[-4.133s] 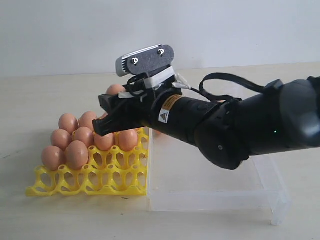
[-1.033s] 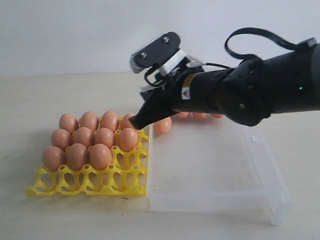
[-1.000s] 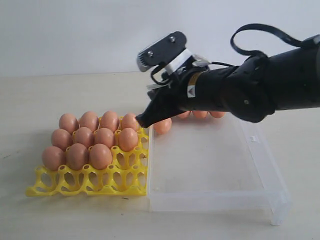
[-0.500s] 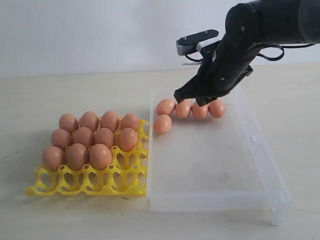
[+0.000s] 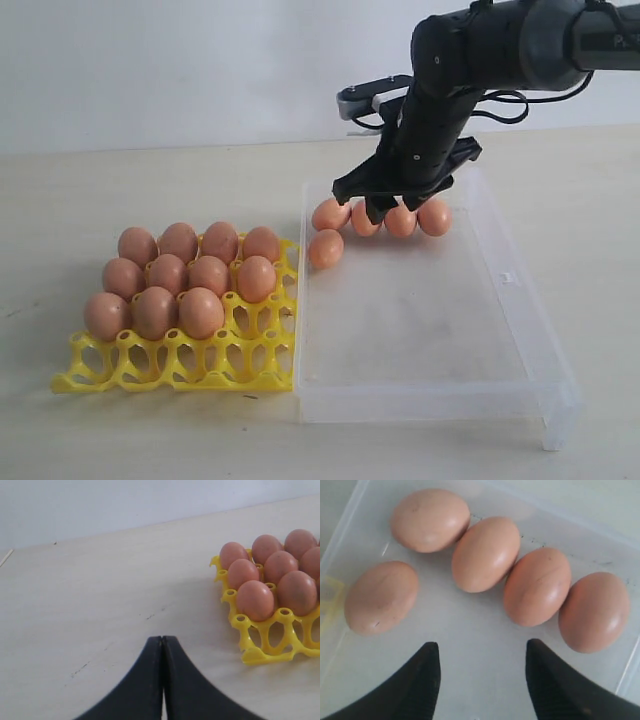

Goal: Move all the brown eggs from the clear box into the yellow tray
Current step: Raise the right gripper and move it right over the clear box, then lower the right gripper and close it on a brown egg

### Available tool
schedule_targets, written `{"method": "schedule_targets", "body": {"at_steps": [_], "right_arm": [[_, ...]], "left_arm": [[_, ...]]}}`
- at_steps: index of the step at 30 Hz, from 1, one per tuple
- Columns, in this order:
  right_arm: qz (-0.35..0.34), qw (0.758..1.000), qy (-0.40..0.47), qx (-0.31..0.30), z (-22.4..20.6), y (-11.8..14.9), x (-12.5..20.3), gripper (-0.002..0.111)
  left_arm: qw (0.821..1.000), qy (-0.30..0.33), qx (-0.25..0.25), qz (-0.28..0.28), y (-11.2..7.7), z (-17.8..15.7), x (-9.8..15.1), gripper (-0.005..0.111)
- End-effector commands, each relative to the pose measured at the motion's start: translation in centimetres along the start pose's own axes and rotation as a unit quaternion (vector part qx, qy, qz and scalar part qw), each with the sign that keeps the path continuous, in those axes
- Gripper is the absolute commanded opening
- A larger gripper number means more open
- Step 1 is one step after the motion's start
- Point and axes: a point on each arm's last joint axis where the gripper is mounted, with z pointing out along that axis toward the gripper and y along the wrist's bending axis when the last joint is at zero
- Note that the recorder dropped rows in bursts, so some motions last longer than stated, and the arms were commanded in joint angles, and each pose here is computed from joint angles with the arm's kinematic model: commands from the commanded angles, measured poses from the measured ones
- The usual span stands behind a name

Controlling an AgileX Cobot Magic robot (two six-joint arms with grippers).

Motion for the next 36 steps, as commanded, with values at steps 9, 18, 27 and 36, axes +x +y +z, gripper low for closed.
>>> {"method": "schedule_targets", "body": {"at_steps": [9,18,27,36], "right_arm": [[0.052,0.998,-0.019,0.01,1.3,-2.7,-1.5,0.051],[0.076,0.996,-0.052,0.007,2.5,-2.8,-2.1,0.051],[0.09,0.994,-0.068,0.01,2.7,-3.0,-2.3,0.051],[0.09,0.995,-0.028,0.014,3.4,-3.0,-1.6,0.051]], "left_arm": [[1.0,-0.008,0.002,-0.002,0.0,-0.1,-0.2,0.0],[1.0,-0.008,0.002,-0.002,0.0,-0.1,-0.2,0.0],[1.0,-0.008,0.002,-0.002,0.0,-0.1,-0.2,0.0],[1.0,-0.008,0.002,-0.002,0.0,-0.1,-0.2,0.0]]}}
